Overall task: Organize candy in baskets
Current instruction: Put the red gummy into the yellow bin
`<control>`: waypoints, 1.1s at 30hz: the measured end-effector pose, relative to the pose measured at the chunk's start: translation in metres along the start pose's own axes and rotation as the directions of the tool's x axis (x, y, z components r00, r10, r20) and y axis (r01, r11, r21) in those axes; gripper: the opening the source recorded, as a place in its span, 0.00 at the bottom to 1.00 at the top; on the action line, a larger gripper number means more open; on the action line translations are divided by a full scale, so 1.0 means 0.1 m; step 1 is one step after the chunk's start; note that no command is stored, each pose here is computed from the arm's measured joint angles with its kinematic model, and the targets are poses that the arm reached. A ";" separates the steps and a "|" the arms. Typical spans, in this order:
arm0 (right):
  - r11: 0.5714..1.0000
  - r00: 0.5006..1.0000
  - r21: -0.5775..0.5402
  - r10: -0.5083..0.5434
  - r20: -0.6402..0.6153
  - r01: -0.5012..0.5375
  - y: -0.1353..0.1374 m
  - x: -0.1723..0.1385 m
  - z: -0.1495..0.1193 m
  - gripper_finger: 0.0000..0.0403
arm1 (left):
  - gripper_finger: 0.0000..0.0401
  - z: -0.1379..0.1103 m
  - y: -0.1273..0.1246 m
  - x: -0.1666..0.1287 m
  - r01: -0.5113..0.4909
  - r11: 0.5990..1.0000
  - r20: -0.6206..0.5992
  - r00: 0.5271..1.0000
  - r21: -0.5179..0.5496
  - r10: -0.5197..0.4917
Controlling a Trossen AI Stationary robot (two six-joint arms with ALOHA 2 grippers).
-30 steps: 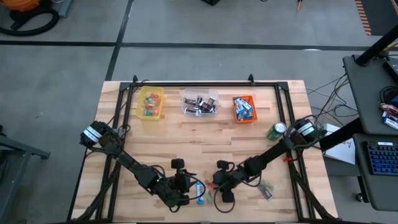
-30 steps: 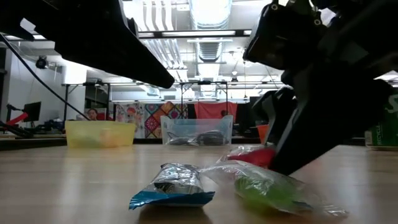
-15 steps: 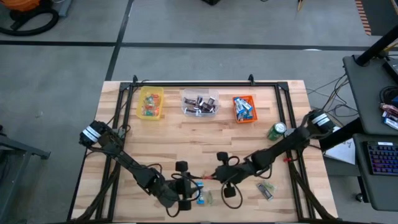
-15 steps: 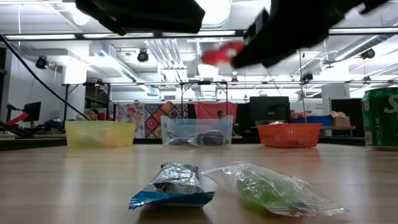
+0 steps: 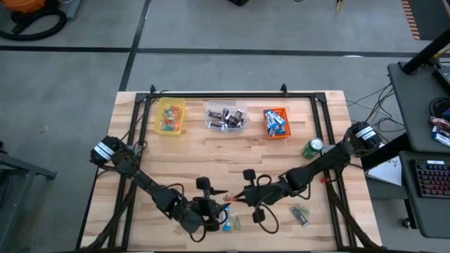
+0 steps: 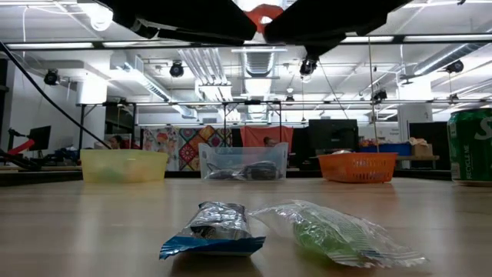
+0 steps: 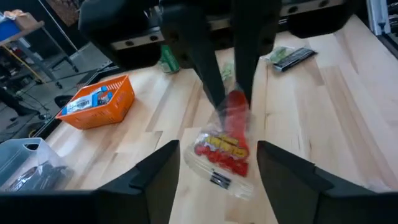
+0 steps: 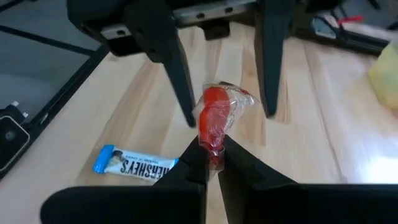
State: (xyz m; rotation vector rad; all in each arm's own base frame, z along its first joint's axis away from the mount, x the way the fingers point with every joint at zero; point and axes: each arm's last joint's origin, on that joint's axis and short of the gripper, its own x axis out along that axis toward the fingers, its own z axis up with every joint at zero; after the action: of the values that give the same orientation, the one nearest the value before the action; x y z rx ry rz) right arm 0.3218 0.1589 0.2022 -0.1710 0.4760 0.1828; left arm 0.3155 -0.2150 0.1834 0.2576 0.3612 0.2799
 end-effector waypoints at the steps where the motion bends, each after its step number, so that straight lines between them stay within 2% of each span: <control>1: 1.000 1.000 -0.012 0.000 0.008 0.000 0.00 0.00 0.01 0.03 | 0.48 0.00 0.01 0.01 -0.003 1.000 -0.001 1.000 -0.001 0.003; 6: 1.000 1.000 -0.022 -0.005 0.023 0.005 -0.01 0.00 0.02 0.03 | 0.37 0.00 0.04 0.04 -0.014 1.000 -0.004 1.000 0.007 0.014; 10: 1.000 0.999 -0.019 -0.006 0.032 0.007 -0.01 0.01 0.03 0.03 | 0.18 0.00 0.03 0.04 -0.012 1.000 -0.002 1.000 0.013 0.012; 13: 0.999 1.000 0.027 -0.022 0.011 0.021 -0.06 0.02 0.01 0.08 | 0.04 0.00 0.07 0.08 -0.023 1.000 -0.009 1.000 0.007 0.023; 19: 0.992 0.998 0.114 -0.054 -0.027 0.057 -0.23 -0.01 0.02 0.30 | 0.05 -0.02 0.16 0.17 -0.042 0.999 -0.047 0.998 0.007 0.042; 21: 0.988 0.997 0.136 -0.073 -0.027 0.076 -0.29 -0.04 0.04 0.38 | 0.04 -0.05 0.23 0.17 -0.057 0.998 -0.100 0.993 0.017 0.058; 23: 0.978 0.992 0.168 -0.119 -0.036 0.124 -0.35 -0.10 0.07 0.44 | 0.02 -0.08 0.38 0.16 -0.115 0.993 -0.169 0.979 -0.006 0.113; 26: 0.944 0.966 0.209 -0.244 -0.084 0.256 -0.44 -0.19 0.07 0.51 | 0.01 -0.11 0.71 0.10 -0.269 0.961 -0.288 0.927 -0.067 0.240; 28: 0.905 0.932 0.225 -0.342 -0.116 0.360 -0.47 -0.25 0.06 0.55 | 0.01 -0.16 0.99 0.02 -0.394 0.916 -0.381 0.861 -0.082 0.336; 30: 0.867 0.902 0.251 -0.416 -0.111 0.431 -0.50 -0.29 0.07 0.57 | 0.01 -0.18 1.30 -0.10 -0.525 0.846 -0.461 0.776 -0.092 0.431; 33: 0.855 0.894 0.262 -0.437 -0.101 0.448 -0.50 -0.30 0.08 0.58 | 0.01 -0.20 1.81 -0.29 -0.702 0.711 -0.569 0.601 -0.041 0.561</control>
State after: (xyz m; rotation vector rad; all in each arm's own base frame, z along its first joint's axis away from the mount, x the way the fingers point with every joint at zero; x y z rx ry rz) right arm 0.3102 0.1080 0.2292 -0.0031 0.4830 -0.3436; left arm 0.2415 -0.0518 0.2277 0.0271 0.7657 1.1364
